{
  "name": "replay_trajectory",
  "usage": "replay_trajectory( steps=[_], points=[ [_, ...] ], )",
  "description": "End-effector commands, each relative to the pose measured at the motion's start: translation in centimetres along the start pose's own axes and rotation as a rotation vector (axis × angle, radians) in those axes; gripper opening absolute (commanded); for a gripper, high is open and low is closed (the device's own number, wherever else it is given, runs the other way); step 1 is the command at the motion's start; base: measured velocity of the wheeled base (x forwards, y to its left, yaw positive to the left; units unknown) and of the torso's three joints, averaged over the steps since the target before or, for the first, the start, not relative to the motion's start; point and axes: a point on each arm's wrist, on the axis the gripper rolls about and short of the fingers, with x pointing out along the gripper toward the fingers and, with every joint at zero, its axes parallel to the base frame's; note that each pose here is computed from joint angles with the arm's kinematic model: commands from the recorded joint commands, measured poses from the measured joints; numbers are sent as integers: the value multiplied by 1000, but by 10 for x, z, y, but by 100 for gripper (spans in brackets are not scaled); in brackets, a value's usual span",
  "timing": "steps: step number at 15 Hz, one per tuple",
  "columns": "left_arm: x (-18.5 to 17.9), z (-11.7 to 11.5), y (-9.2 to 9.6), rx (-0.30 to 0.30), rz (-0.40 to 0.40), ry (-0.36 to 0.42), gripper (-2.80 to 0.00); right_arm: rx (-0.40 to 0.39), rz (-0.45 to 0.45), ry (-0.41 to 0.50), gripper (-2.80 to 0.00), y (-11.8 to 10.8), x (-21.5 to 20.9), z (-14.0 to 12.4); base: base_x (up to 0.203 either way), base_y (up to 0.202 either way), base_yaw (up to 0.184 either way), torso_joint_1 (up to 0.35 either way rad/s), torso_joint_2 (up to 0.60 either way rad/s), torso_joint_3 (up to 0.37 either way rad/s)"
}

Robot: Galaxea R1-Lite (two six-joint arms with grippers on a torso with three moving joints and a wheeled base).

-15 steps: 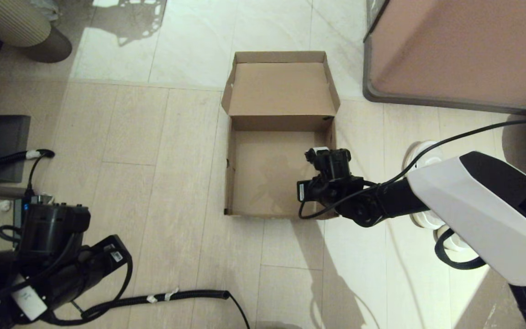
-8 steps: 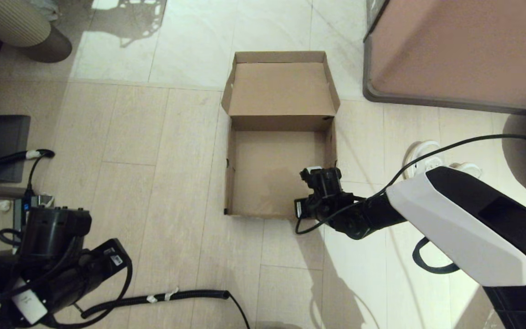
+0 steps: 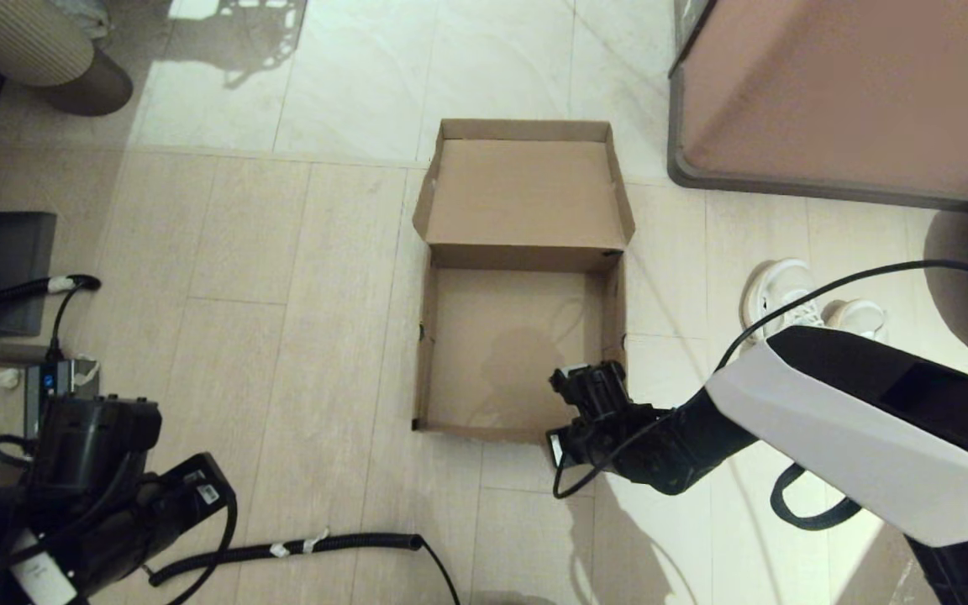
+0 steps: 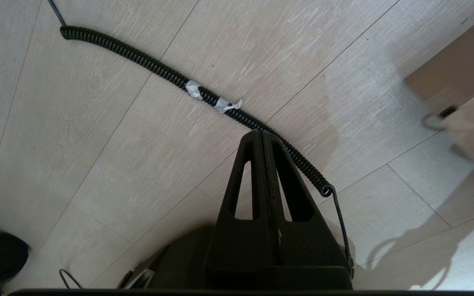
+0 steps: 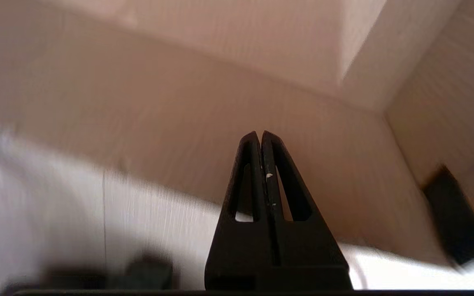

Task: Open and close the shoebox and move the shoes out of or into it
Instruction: Put the shoes into the shoe box

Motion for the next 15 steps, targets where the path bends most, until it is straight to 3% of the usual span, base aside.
replay_trajectory(
  steps=[1, 5, 8, 11, 15],
  points=[
    [-3, -1, 3, -7, -1, -7, -280, -25, 14, 40, -280, 3, -24, -12, 0, 0, 0, 0, 0, 0],
    [-6, -2, 6, -8, -2, -9, -280, -70, 54, 119, -280, 5, -52, -37, 0, 0, 0, 0, 0, 0],
    [-10, 0, 6, -15, -9, -23, -280, -39, 81, -53, -280, 11, -50, -14, 0, 0, 0, 0, 0, 0],
    [-13, -1, 9, -15, -10, -31, -280, -33, 95, -140, -280, 22, -38, 13, 0, 0, 0, 0, 0, 0],
    [-18, -4, 15, -18, -7, -35, -280, -64, 105, -140, -280, 46, -12, 22, 0, 0, 0, 0, 0, 0]
  ],
)
